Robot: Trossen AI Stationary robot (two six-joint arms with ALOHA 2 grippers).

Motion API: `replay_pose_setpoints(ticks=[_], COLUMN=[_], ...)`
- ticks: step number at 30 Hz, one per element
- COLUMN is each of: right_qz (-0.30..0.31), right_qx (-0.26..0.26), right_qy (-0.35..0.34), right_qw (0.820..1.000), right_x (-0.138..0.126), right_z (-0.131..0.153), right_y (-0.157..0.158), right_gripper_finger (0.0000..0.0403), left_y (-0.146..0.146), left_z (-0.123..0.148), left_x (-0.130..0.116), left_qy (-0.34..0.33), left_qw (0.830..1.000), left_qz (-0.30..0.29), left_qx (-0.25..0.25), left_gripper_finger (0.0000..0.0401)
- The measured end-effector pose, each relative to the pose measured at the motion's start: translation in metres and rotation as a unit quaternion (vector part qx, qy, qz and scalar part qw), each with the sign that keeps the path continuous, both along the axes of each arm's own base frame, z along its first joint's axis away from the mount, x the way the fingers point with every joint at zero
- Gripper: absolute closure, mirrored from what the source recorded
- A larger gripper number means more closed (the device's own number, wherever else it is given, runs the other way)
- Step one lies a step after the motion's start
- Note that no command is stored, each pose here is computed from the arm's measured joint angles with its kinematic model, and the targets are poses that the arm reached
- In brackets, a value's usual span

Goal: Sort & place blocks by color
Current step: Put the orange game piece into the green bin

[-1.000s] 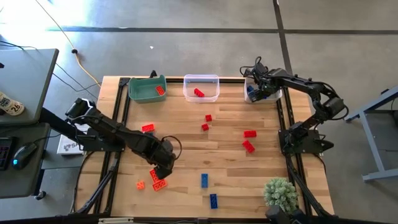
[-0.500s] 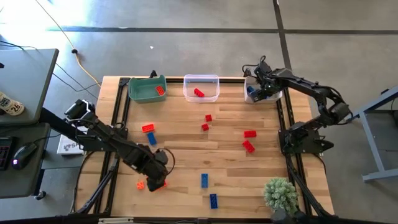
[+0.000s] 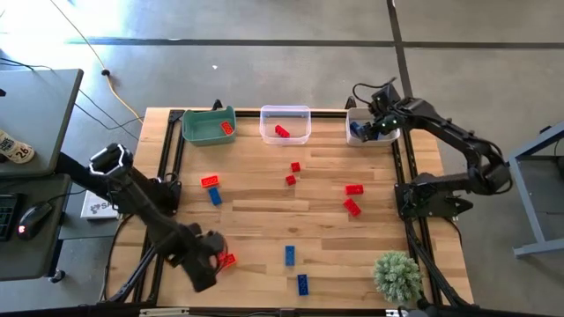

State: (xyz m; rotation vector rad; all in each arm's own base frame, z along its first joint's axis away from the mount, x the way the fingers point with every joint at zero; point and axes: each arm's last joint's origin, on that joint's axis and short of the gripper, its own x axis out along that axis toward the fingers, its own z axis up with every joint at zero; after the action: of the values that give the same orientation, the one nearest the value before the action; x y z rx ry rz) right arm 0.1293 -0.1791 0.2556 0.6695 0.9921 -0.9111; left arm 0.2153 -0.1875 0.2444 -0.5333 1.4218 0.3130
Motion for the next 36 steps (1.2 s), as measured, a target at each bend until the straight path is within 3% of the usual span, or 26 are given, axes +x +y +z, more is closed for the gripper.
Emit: replay_pose_setpoints(ticks=[7, 16, 36], right_qz=[0.018, 0.047, 0.051], right_qx=[-0.005, -0.013, -0.015], right_qy=[-0.004, -0.009, -0.011], right_qw=[1.000, 0.999, 0.999], right_x=[0.005, 0.016, 0.019], right_z=[0.003, 0.003, 0.004], right_y=[0.006, 0.013, 0.015], right_gripper_finger=[0.0183, 0.0183, 0.0183], left_y=[-0.027, -0.022, -0.006], left_z=[-0.001, -0.030, -0.085], left_x=[-0.028, -0.043, -0.048], left_qy=[-0.063, -0.018, 0.014], left_qw=[0.996, 0.997, 0.999], left_qz=[-0.031, -0.004, -0.027], left_qx=[0.062, 0.071, 0.026], left_gripper_finger=[0.0176, 0.0176, 0.0176])
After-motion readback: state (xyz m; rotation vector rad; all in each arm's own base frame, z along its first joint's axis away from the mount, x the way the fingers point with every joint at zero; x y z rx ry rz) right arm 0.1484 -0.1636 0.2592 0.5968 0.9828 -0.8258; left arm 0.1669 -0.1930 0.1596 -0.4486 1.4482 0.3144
